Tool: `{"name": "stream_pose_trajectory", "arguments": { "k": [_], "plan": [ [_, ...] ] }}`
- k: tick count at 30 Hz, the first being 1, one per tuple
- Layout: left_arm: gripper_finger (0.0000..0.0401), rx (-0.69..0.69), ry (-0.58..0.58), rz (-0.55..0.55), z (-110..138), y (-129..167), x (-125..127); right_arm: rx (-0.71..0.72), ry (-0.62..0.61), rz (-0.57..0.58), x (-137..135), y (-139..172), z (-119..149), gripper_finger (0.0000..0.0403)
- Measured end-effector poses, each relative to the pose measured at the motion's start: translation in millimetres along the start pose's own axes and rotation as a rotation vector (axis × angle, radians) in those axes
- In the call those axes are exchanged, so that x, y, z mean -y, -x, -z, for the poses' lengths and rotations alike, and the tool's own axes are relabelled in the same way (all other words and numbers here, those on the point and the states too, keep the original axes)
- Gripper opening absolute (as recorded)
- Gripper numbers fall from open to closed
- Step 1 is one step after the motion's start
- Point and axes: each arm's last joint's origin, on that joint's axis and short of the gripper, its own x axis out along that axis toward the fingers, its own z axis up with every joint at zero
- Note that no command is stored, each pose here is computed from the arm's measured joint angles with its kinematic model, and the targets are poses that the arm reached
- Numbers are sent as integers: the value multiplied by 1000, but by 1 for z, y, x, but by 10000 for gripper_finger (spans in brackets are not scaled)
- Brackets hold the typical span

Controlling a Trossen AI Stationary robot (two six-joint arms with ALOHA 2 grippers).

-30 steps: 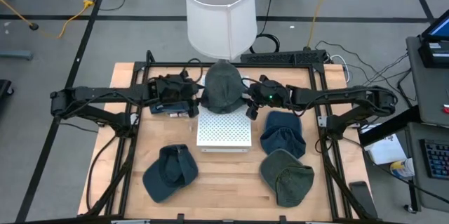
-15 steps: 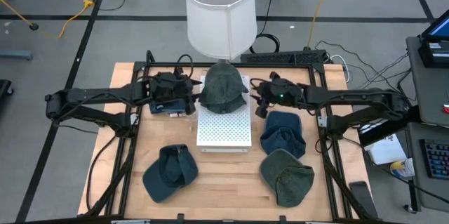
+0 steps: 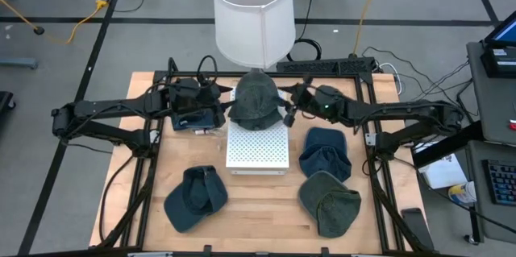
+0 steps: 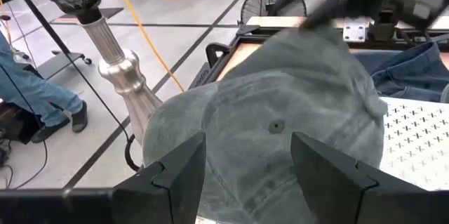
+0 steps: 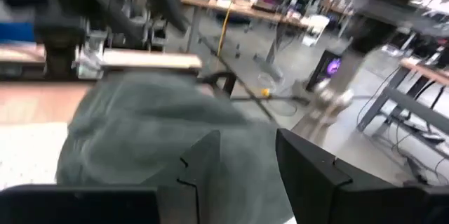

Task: Pick & Place hat
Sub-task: Adjust the stack of gray caps on the shelf, then stack the gray cap on the gray cap on the shelf

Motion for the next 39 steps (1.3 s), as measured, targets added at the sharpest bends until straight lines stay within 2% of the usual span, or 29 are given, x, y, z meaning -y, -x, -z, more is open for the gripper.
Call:
{"name": "stream_pose_trajectory", "arguments": {
  "k": [6, 10, 17, 20, 23, 28, 31, 34, 39],
  "plan": [
    [214, 3, 4, 0, 0, 0, 0, -117, 26, -44, -13, -15, 22, 130],
    [214, 9, 6, -1, -1, 0, 0, -140, 64, -74, -19, -19, 28, 130],
    [214, 82, 25, -9, -8, 2, -1, -6, 40, -54, -9, 1, 1, 130],
    [214, 110, 85, -7, -12, 5, -2, 11, -6, -59, -4, 18, -10, 130],
    [214, 105, 211, 9, -12, 11, -3, -31, -76, -87, -3, 36, -14, 136],
    [214, 133, 468, 151, -17, 26, -1, -150, -235, -207, -5, 67, -14, 167],
    [214, 146, 597, 223, -21, 36, 0, -231, -400, -268, -4, 82, -12, 189],
    [214, 154, 693, 283, -24, 45, 1, -314, -553, -384, -3, 93, -10, 205],
    [214, 171, 800, 343, -29, 59, 5, -484, -832, -536, -6, 104, -8, 205]
  ]
}}
